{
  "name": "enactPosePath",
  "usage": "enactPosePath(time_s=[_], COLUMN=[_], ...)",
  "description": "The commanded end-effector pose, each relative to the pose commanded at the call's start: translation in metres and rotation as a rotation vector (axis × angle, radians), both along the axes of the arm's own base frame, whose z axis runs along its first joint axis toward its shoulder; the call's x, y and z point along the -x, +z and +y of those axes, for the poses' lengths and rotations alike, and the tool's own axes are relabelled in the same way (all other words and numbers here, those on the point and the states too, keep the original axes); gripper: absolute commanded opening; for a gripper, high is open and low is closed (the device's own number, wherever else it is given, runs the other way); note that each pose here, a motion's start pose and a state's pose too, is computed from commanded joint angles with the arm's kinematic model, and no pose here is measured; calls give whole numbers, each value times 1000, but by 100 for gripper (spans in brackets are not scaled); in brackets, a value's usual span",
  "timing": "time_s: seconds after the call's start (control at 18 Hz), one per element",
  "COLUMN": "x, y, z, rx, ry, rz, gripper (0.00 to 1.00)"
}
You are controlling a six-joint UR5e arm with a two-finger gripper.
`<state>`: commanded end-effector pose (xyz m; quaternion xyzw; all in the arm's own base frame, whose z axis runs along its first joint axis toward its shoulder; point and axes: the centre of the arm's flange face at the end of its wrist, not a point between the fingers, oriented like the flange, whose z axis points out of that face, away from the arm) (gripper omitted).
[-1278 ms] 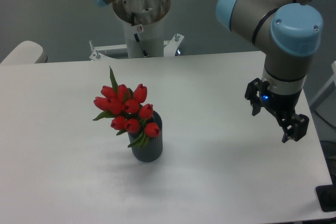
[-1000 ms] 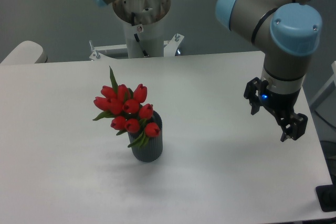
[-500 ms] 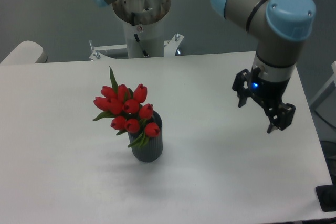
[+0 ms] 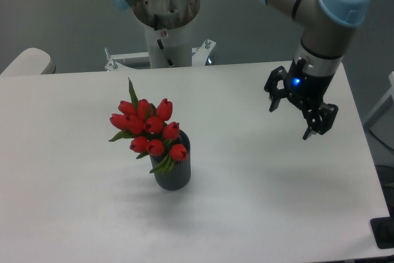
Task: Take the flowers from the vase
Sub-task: 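Move the open gripper from its start pose toward the red tulip bouquet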
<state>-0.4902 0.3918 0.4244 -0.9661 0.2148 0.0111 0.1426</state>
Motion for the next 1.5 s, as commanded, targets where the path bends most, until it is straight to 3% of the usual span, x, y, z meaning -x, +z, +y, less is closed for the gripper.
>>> enactPosePath(time_s=[0.28,0.78,1.0,1.22,1.33,1.5], x=[-29,-77,-90,-109,-115,-122], y=[-11,-51,-59,-71,-76,-74], z=[-10,-12,-15,-11,-12,-8], rx=[-24,-332,-359,-532,-558,-561], ry=[-1,71,74,95,124,109], rz=[-47,-338,-369,-481,-519,-516], gripper=[100,100,100,100,100,100])
